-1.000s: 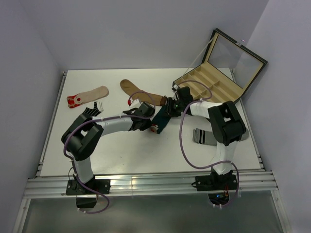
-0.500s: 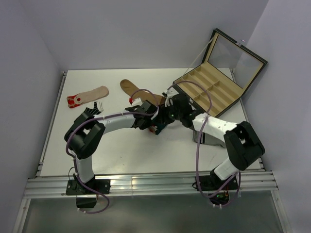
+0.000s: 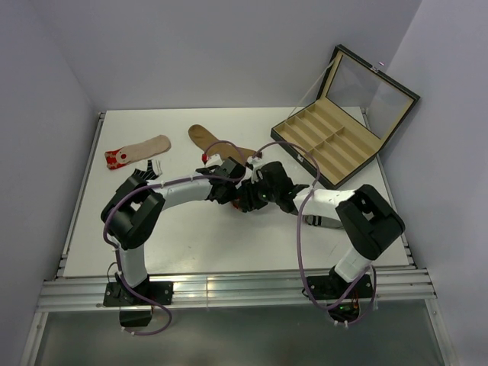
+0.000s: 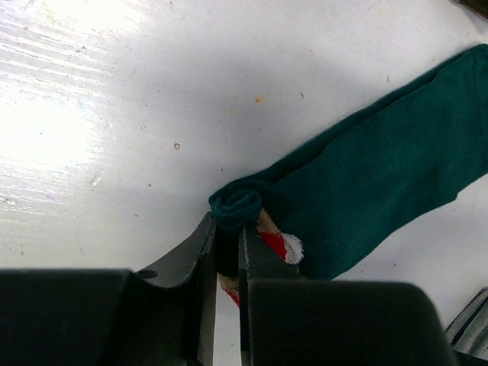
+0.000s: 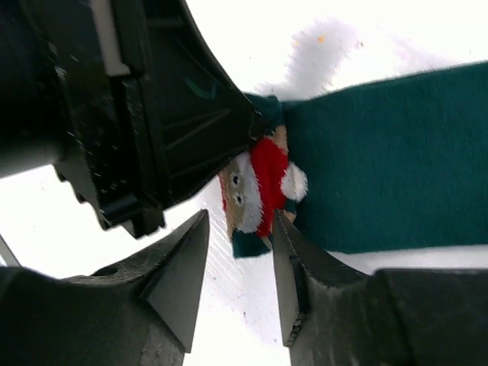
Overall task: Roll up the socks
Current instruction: Roll the sock at the center of the board.
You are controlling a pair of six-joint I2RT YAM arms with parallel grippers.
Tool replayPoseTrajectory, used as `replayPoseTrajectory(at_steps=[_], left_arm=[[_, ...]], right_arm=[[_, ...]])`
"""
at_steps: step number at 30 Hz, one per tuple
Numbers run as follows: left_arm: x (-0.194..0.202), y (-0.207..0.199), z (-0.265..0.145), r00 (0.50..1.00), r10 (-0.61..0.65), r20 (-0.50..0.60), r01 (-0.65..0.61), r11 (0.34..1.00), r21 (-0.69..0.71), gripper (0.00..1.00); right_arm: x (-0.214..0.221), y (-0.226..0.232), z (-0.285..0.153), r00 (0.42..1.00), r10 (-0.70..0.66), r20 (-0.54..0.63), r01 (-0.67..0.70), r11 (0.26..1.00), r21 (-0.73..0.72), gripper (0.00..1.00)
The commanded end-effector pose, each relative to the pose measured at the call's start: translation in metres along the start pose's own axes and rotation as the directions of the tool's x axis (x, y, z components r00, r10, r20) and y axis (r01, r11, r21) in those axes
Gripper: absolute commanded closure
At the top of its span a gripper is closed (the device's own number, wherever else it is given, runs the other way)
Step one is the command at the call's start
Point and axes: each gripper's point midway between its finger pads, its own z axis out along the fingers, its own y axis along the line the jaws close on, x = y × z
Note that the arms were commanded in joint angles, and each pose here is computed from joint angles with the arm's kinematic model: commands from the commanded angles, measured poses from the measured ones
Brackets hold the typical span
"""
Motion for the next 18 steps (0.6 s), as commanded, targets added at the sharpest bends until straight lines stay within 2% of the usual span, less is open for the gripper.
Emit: replayPoseTrajectory(at_steps=[1,6,9,12,13,14,16,18], left_arm=[[0.009,0.012,0.005,1.0,0.014,-0.017,-0.015,0.999,-0.047,0.94],[0.009,0.013,0.004,1.0,0.006,-0.016,-0.006,0.999,-0.044,0.93],[0.006,0.011,0.001,1.0,-0.004,-0.002,0.004,0.999,-0.033,0.92],[0.004,0.011,0.0,1.0,-0.011,0.007,0.012,1.0,-0.024,0.9],[0.004,0.011,-0.001,1.0,-0.013,0.009,0.014,1.0,-0.023,0.86],[0.001,0.008,-0.002,1.0,-0.019,0.014,0.019,1.0,-0.006,0.83],[0.002,0.007,-0.003,1.0,-0.018,0.017,0.018,1.0,0.011,0.73],[-0.002,0.004,-0.007,0.999,-0.03,0.035,0.029,0.999,0.043,0.68]], right_arm=[[-0.009,0.006,0.005,0.999,-0.01,0.047,0.011,0.999,-0.032,0.55],[0.0,-0.005,0.014,0.999,0.034,0.009,-0.034,0.999,0.008,0.62],[0.005,-0.014,0.017,0.997,0.079,-0.021,-0.078,0.997,0.028,0.7],[0.008,-0.024,0.014,0.991,0.127,-0.033,-0.125,0.991,0.048,0.86],[0.01,-0.026,0.013,0.988,0.15,-0.037,-0.148,0.988,0.05,0.93],[0.009,-0.032,0.011,0.984,0.176,-0.037,-0.174,0.983,0.051,0.96],[0.014,-0.037,0.01,0.971,0.232,-0.058,-0.23,0.972,0.044,1.0],[0.016,-0.041,0.007,0.954,0.288,-0.079,-0.288,0.958,0.016,1.0]])
